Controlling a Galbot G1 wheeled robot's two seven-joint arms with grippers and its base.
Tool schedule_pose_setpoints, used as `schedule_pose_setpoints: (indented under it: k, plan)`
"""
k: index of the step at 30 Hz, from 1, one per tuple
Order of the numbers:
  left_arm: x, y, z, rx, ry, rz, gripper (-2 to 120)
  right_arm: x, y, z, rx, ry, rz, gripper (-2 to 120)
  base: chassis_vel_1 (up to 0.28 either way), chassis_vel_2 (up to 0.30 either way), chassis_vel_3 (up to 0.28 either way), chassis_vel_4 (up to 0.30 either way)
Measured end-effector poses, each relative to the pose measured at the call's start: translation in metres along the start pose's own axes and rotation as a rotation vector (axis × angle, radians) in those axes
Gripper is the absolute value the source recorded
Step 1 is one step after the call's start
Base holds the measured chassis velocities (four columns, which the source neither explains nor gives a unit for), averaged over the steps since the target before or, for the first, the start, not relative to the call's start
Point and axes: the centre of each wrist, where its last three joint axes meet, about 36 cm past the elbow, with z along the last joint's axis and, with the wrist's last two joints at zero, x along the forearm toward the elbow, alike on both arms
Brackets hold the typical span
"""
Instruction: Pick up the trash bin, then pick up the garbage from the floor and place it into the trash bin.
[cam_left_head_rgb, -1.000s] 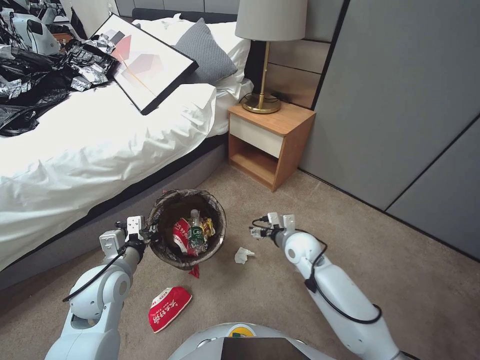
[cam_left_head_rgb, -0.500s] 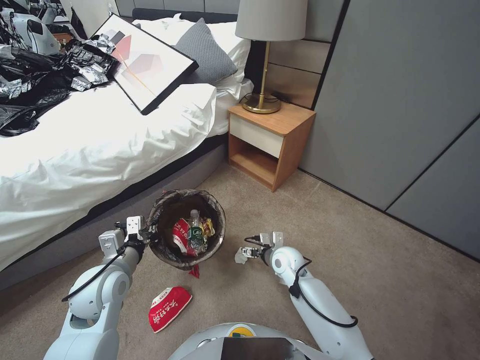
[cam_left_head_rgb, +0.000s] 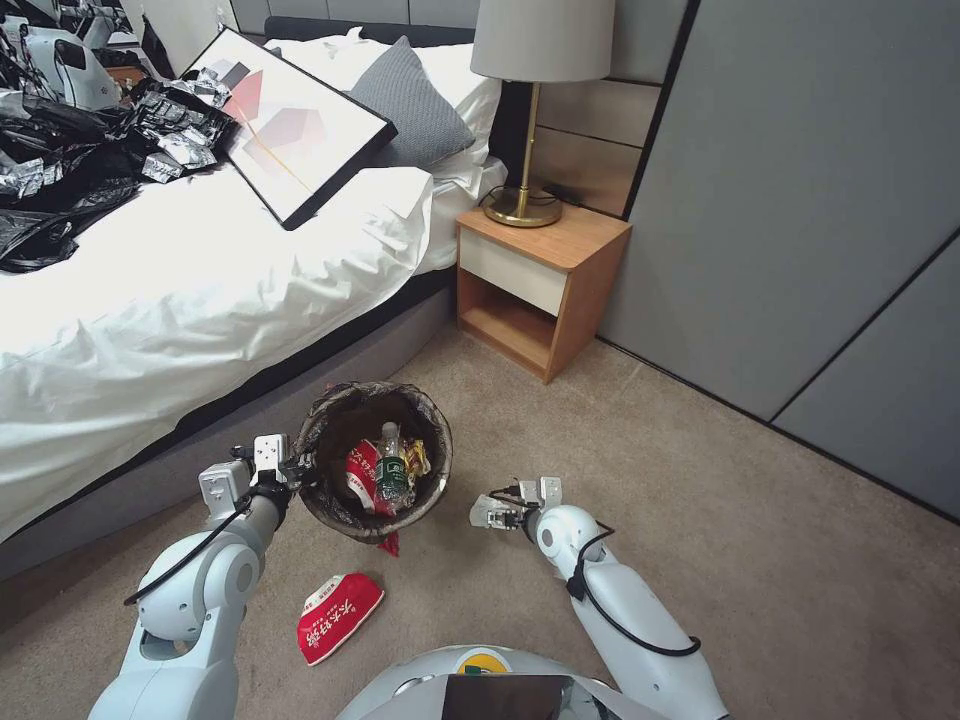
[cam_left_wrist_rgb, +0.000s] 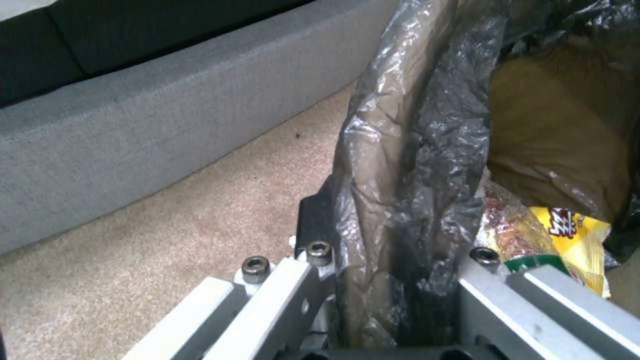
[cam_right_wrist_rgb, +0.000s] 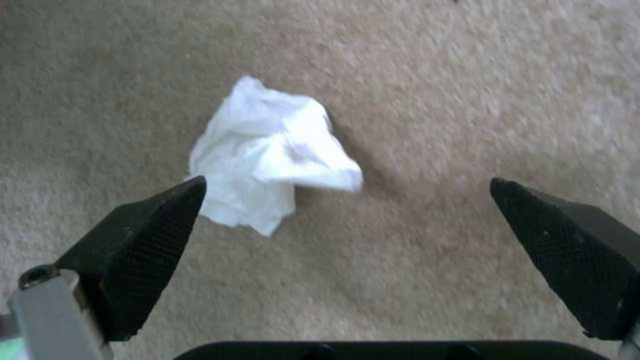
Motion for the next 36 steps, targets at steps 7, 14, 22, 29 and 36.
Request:
schedule_pose_setpoints:
  k: [7, 14, 22, 29, 36]
  plan:
    - [0.001, 0.000, -0.001, -0.004, -0.002, 0.001, 0, -0.003, 0.008, -0.006, 0.013, -0.017, -0.016, 100, 0.000, 0.000, 0.000, 0.000]
    - [0.000, -0.001, 0.000, -0.001, -0.001, 0.001, 0, -0.007, 0.014, -0.004, 0.020, -0.016, -0.023, 100, 0.000, 0.000, 0.000, 0.000]
    - [0.000, 0.000, 0.000, 0.000, -0.002, 0.000, 0, -0.019, 0.018, 0.006, 0.034, -0.007, -0.023, 100, 0.000, 0.000, 0.000, 0.000]
    - [0.000, 0.000, 0.000, 0.003, -0.002, -0.001, 0, -0.029, 0.015, 0.008, 0.041, -0.004, -0.015, 100, 0.000, 0.000, 0.000, 0.000]
    - [-0.001, 0.001, 0.000, 0.003, -0.001, -0.002, 0, -0.030, 0.010, 0.008, 0.048, -0.025, -0.011, 82, 0.000, 0.000, 0.000, 0.000]
